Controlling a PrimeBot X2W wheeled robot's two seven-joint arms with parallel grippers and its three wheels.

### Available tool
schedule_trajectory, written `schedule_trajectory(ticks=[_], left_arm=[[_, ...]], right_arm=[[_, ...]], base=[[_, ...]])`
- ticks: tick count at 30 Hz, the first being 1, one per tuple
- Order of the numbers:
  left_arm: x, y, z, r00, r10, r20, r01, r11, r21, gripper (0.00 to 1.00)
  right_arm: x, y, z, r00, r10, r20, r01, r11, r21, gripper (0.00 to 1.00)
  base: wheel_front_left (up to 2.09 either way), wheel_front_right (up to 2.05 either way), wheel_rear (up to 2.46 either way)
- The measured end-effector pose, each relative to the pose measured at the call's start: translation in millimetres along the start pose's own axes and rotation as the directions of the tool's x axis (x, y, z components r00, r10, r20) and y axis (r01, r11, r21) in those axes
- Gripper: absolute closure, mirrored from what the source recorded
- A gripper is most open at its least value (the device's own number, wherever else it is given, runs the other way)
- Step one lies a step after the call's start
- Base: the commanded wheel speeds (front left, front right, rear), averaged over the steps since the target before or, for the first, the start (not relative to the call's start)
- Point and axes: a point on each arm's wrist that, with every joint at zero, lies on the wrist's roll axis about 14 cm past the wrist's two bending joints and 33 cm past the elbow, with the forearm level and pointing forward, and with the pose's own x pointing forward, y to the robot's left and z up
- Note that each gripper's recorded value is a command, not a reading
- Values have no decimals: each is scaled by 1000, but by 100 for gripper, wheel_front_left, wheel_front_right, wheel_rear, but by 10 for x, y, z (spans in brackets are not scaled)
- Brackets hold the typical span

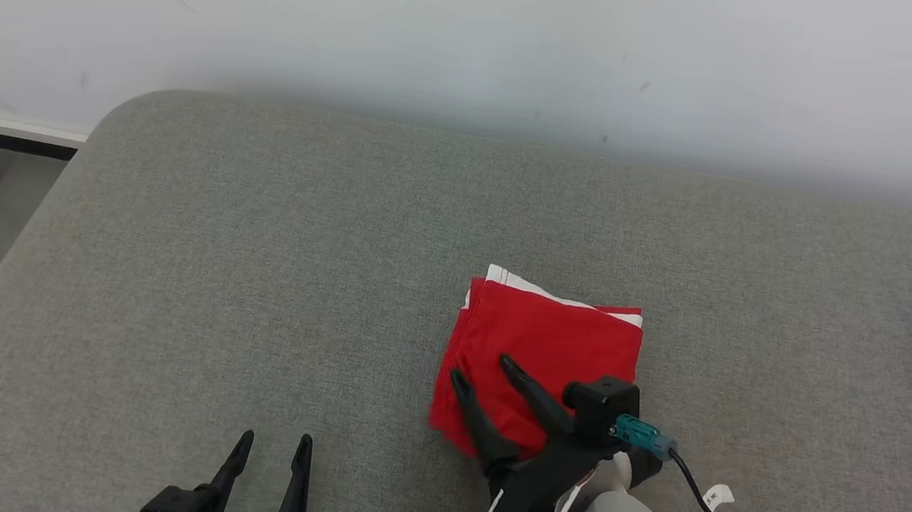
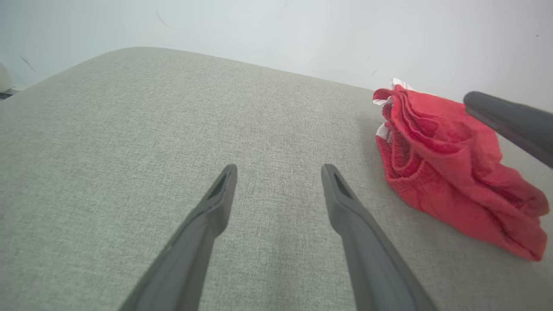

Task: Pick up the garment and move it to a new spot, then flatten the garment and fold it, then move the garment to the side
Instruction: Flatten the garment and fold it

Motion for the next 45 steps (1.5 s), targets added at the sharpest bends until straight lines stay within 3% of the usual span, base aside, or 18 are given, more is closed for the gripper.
schedule_trajectory(ticks=[6, 12, 20, 26, 34, 45], left_arm=[[12, 17, 36, 1000, 1, 10, -1, 1000, 19, 0], [43, -16, 62, 1000, -15, 17, 14, 999, 50, 0], [107, -85, 127, 998, -43, 36, 40, 996, 78, 0], [142, -117, 121, 998, -52, 33, 48, 994, 103, 0], [112, -136, 157, 998, -46, 47, 38, 988, 149, 0], [3, -107, 208, 997, -34, 68, 21, 984, 174, 0]], right_arm=[[-40, 11, 163, 998, -9, 60, 8, 1000, 17, 0], [-384, -551, 311, 973, -192, 131, 193, 981, 3, 0], [-1141, -1224, 226, 873, -460, 160, 464, 886, 15, 0], [-1579, -1416, 112, 809, -567, 156, 572, 820, 10, 0], [-1862, -1424, 117, 765, -617, 184, 624, 781, 25, 0], [-1836, -1287, 271, 779, -581, 237, 599, 801, -4, 0]], base=[[0, 0, 0], [0, 0, 0], [0, 0, 0], [0, 0, 0], [0, 0, 0], [0, 0, 0]])
